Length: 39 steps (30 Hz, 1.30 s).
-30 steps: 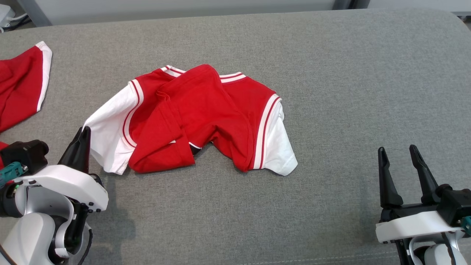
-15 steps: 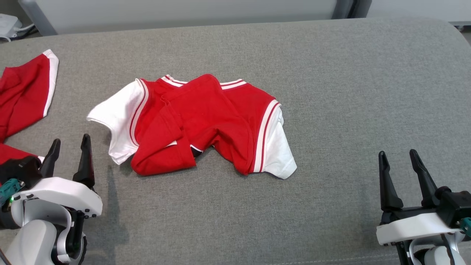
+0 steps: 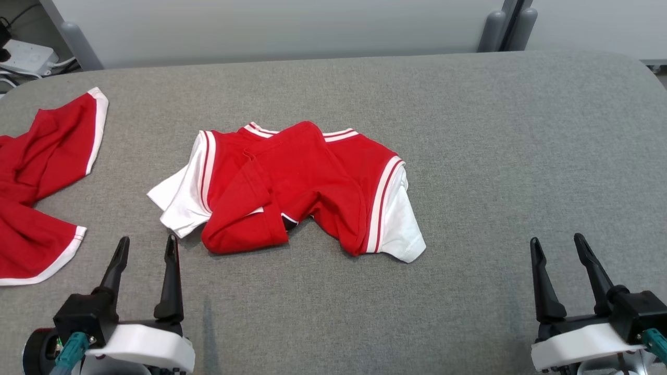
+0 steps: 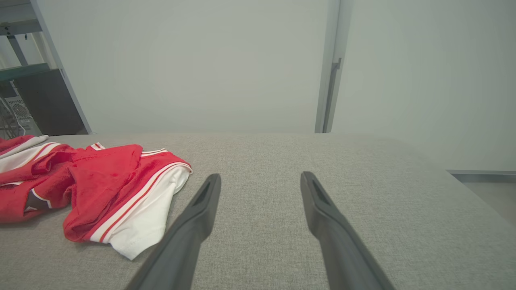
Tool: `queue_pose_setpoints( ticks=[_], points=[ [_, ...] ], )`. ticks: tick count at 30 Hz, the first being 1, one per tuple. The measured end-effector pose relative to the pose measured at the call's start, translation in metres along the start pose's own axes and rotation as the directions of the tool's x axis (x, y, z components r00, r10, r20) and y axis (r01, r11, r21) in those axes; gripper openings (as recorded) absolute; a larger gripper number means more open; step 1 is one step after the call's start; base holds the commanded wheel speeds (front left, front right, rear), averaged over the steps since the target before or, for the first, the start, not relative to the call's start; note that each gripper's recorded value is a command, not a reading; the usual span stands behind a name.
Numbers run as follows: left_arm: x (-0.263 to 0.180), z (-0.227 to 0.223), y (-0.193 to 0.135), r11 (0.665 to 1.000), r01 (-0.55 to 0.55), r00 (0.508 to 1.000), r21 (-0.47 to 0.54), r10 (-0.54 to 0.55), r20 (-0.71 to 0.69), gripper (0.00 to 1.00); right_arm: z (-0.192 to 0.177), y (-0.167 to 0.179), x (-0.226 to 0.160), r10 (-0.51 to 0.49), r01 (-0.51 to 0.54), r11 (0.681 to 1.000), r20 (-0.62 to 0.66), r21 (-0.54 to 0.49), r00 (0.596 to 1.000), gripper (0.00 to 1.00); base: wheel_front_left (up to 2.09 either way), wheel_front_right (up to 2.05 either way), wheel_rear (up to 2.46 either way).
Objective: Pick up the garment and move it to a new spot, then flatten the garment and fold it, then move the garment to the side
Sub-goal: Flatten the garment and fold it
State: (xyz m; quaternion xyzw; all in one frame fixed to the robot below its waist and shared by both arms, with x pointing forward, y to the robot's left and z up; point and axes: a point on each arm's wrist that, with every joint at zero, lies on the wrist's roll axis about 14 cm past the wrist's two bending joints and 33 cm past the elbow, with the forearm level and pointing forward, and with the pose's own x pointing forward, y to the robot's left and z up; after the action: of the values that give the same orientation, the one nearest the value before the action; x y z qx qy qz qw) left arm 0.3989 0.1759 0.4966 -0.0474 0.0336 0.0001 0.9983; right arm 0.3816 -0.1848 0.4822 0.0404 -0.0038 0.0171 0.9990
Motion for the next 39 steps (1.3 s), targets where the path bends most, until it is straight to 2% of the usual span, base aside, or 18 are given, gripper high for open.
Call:
queue_pose_setpoints(
  ticks=[10,31,35,39],
  points=[
    [-0.038,0.008,-0.001,1.0,-0.013,1.0,-0.007,0.013,-0.001,1.0,0.004,0.004,-0.022,0.01,-0.01,1.0,0.0,-0.013,1.0,1.0,0.0,0.0,0.0],
    [-0.041,0.006,-0.008,1.0,0.005,1.0,-0.025,-0.005,-0.016,1.0,0.009,0.003,-0.032,0.001,-0.001,1.0,0.005,-0.004,1.0,1.0,0.0,0.0,0.0],
    [-0.04,0.002,-0.005,1.0,-0.005,1.0,-0.027,0.004,-0.027,1.0,0.013,0.021,-0.018,0.058,-0.058,0.998,0.016,-0.001,0.998,1.0,0.0,0.0,0.0],
    [-0.042,-0.001,0.002,0.999,-0.027,0.999,-0.028,0.026,-0.036,1.0,0.035,0.065,0.015,0.206,-0.206,0.979,0.074,-0.013,0.976,1.0,0.0,0.0,0.0]
  ],
)
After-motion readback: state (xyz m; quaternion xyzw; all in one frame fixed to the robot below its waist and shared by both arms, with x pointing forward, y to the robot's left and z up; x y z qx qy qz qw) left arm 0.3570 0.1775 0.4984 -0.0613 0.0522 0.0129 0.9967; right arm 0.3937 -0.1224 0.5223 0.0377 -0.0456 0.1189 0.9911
